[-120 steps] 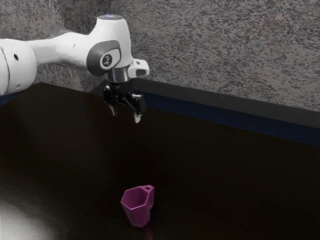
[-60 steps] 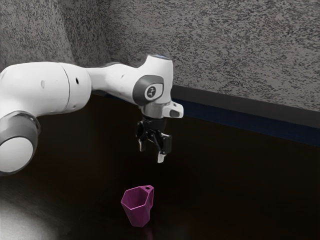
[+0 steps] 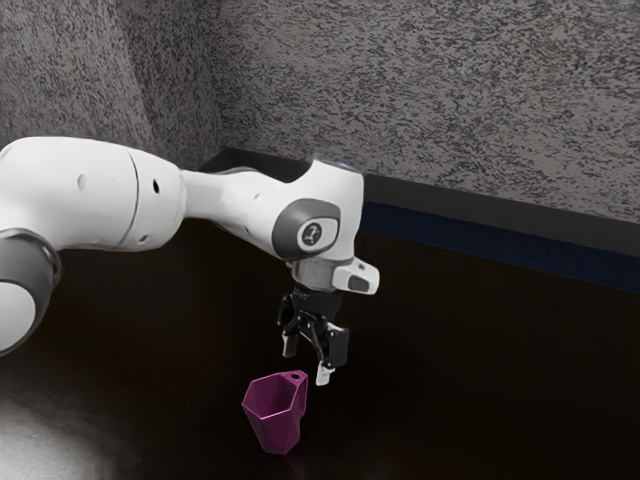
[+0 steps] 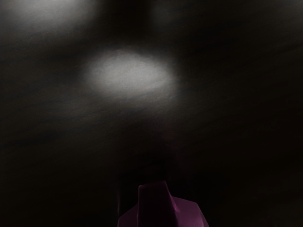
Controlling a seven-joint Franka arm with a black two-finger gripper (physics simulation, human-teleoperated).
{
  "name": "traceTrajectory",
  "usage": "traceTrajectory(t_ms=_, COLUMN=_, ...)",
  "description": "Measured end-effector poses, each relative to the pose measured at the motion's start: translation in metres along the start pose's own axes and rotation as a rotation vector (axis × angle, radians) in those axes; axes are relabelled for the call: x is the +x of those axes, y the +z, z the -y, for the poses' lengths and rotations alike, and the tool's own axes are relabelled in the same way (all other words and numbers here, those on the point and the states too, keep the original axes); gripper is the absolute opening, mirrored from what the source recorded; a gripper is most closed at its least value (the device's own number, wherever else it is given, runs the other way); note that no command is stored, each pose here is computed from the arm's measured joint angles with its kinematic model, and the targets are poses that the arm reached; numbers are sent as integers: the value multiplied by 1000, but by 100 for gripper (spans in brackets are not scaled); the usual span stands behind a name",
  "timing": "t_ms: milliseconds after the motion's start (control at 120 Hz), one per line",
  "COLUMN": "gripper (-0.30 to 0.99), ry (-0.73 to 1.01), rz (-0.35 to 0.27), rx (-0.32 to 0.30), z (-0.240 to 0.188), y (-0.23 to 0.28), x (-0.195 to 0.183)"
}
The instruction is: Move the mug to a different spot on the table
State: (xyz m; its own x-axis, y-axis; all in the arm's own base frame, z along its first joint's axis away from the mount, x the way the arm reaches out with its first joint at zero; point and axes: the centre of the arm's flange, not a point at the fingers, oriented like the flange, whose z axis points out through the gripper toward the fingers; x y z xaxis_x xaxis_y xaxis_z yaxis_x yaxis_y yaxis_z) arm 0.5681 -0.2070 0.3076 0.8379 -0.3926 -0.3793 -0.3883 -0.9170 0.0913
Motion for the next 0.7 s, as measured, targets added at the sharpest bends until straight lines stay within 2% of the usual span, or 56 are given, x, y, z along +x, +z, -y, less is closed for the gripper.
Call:
traceTrajectory(t_ms=400, gripper=69, ry=70, rz=-120, rx=49, z=-7, y=34, x=-18)
traceTrajectory(t_ms=700, gripper=69, ry=83, rz=-160, rx=56, z=-5, y=49, x=-27)
